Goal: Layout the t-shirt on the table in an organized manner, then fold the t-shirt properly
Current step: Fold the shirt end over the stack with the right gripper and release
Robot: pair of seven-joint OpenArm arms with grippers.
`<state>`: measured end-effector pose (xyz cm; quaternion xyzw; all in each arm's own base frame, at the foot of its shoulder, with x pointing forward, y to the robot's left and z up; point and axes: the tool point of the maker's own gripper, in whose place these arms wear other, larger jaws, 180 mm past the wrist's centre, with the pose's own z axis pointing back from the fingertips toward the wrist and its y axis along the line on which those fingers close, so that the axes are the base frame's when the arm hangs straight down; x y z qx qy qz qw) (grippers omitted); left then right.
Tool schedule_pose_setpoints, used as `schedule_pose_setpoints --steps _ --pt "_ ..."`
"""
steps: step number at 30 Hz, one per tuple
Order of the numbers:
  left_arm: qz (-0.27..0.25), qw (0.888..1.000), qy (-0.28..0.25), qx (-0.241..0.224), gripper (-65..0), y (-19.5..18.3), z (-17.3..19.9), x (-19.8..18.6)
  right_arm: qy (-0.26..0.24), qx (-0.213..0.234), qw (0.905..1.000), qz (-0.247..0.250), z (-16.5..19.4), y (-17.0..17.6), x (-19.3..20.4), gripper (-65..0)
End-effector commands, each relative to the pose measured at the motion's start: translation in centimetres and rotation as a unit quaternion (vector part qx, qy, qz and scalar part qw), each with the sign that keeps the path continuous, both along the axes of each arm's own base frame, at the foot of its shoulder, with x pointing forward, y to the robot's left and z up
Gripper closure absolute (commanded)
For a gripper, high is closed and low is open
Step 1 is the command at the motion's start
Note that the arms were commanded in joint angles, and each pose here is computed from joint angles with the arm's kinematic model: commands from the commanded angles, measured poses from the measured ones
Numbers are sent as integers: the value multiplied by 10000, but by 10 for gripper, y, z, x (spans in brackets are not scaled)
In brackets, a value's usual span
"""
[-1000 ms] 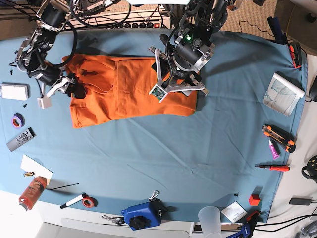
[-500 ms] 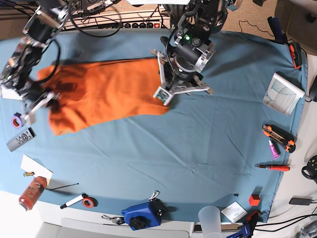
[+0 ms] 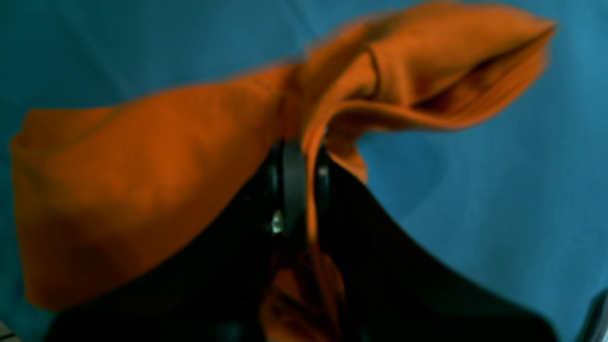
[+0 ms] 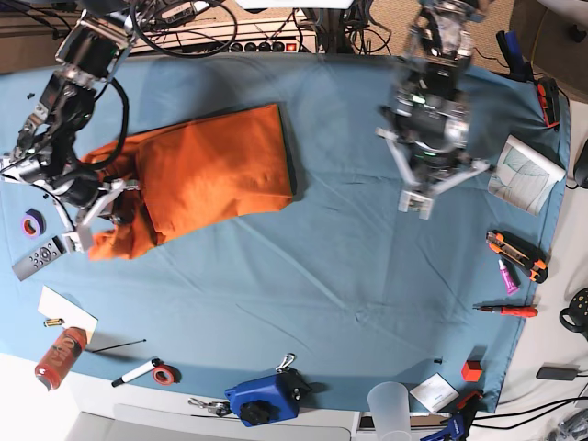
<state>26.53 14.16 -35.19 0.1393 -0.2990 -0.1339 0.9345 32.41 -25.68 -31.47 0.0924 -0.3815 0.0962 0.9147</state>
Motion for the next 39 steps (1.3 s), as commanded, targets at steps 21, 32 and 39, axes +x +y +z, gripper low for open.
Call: schedule_pose_setpoints --steps 21,32,39 --pt "74 9982 -57 -584 0 18 5 4 255 -1059 9760 1883 -11 152 -16 0" --pt "49 9981 -149 -602 0 17 7 7 568 -1423 9510 2685 -34 191 -43 -150" --pt "27 9979 -221 -612 0 16 9 9 618 -531 9367 3404 -24 238 -72 -194"
